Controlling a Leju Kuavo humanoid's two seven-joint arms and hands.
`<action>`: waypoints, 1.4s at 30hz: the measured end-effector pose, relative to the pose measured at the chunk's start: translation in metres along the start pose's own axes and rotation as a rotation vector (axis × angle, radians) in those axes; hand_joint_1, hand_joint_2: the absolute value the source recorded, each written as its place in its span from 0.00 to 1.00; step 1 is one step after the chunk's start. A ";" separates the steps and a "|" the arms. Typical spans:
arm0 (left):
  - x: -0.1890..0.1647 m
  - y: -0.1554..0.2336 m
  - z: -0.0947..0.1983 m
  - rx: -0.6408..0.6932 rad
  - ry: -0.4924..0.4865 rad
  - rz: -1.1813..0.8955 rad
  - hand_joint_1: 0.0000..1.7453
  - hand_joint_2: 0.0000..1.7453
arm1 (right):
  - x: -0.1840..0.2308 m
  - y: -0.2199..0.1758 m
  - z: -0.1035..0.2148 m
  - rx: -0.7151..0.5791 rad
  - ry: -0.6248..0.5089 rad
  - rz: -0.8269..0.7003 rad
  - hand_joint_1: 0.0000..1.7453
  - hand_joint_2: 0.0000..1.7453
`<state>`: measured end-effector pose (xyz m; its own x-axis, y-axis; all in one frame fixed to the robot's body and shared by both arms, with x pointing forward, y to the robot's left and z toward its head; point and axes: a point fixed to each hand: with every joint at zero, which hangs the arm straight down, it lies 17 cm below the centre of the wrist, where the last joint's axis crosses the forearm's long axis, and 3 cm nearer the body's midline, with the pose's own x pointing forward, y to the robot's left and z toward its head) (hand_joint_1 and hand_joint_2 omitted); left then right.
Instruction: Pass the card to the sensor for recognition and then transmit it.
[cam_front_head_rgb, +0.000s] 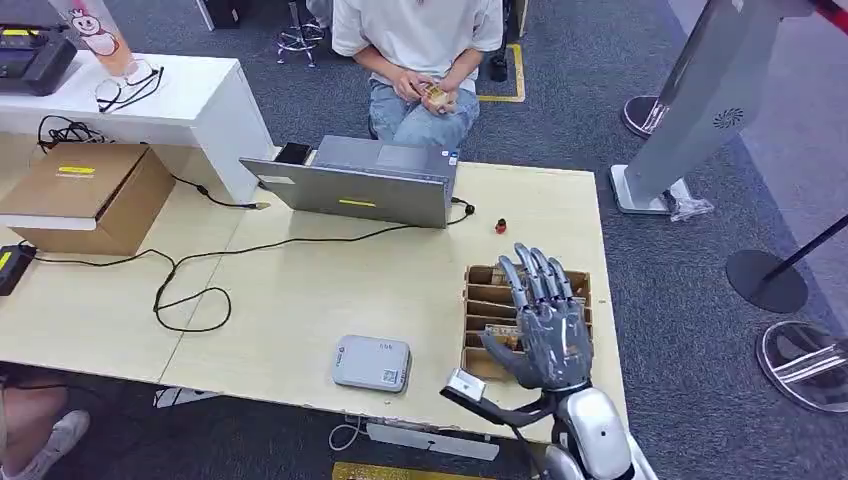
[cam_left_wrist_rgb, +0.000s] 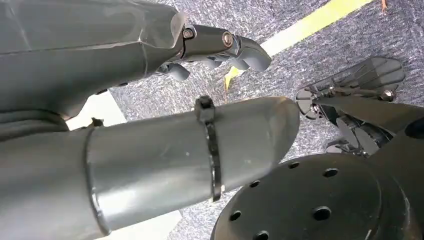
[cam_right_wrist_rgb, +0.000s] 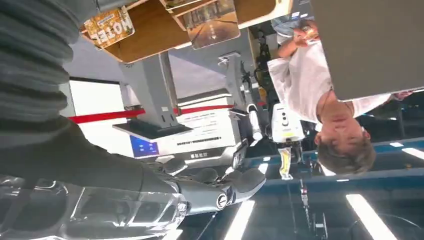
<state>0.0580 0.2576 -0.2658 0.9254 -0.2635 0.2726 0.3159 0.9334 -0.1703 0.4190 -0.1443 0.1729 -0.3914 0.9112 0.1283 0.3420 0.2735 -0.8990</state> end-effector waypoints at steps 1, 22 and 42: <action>0.000 0.000 0.000 0.000 0.000 0.000 0.00 0.00 | -0.001 0.001 0.000 0.001 0.003 0.001 0.00 1.00; -0.001 0.000 0.000 0.001 0.001 0.006 0.00 0.00 | -0.013 0.017 0.006 0.077 0.042 -0.017 0.00 1.00; -0.001 -0.001 0.000 -0.005 0.002 0.012 0.00 0.00 | -0.013 0.032 0.008 0.153 0.048 -0.035 0.09 1.00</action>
<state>0.0566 0.2566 -0.2656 0.9293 -0.2529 0.2690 0.3060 0.9352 -0.1781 0.4278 -0.1499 0.1393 -0.3585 0.9166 0.1771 0.1933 0.2585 -0.9465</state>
